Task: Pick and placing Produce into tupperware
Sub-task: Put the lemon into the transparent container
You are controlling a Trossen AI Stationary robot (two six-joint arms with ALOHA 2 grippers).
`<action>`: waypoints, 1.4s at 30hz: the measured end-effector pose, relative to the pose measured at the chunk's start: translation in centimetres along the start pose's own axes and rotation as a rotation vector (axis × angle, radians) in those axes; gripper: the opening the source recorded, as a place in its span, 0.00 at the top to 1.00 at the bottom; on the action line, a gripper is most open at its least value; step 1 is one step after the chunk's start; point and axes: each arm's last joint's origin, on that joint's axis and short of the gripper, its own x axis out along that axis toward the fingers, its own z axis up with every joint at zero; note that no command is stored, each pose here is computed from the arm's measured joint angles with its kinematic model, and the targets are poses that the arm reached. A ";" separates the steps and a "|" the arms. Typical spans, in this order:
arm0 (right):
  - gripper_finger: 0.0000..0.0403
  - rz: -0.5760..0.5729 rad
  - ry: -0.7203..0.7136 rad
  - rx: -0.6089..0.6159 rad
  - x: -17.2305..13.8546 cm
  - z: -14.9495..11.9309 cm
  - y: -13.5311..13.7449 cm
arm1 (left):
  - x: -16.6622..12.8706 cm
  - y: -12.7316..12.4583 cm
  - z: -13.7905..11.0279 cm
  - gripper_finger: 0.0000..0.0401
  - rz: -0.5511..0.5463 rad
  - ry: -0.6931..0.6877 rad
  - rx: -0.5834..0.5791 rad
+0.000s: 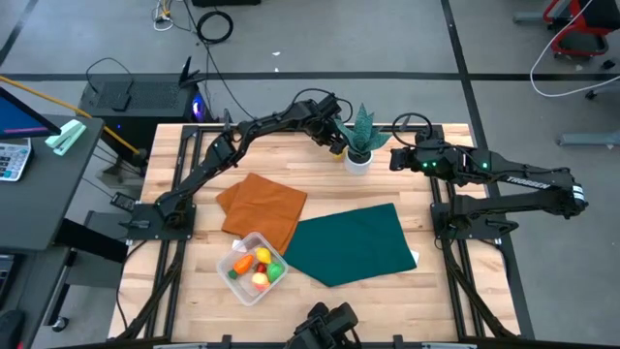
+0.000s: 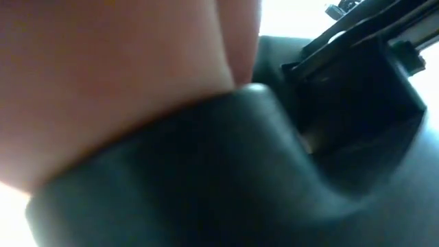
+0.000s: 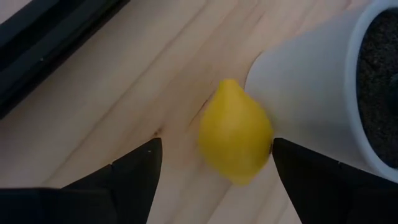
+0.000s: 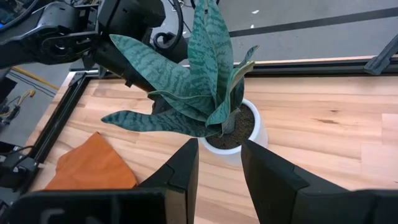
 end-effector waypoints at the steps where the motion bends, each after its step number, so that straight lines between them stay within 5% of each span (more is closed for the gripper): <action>1: 0.78 0.000 0.001 0.000 0.0 0.0 0.0 | 0.0 0.0 0.0 0.22 0.000 0.000 0.000; 14: 0.78 0.000 0.001 -0.002 0.0 0.0 0.0 | 0.4 -1.3 0.0 0.30 -0.019 -0.032 0.144; 30: 0.78 0.001 0.000 -0.001 0.0 0.0 0.0 | 1.1 0.2 0.0 0.95 0.032 -0.035 0.081; 42: 0.78 0.001 0.000 -0.007 0.0 0.0 0.0 | 0.4 0.7 0.1 0.92 0.031 -0.018 0.028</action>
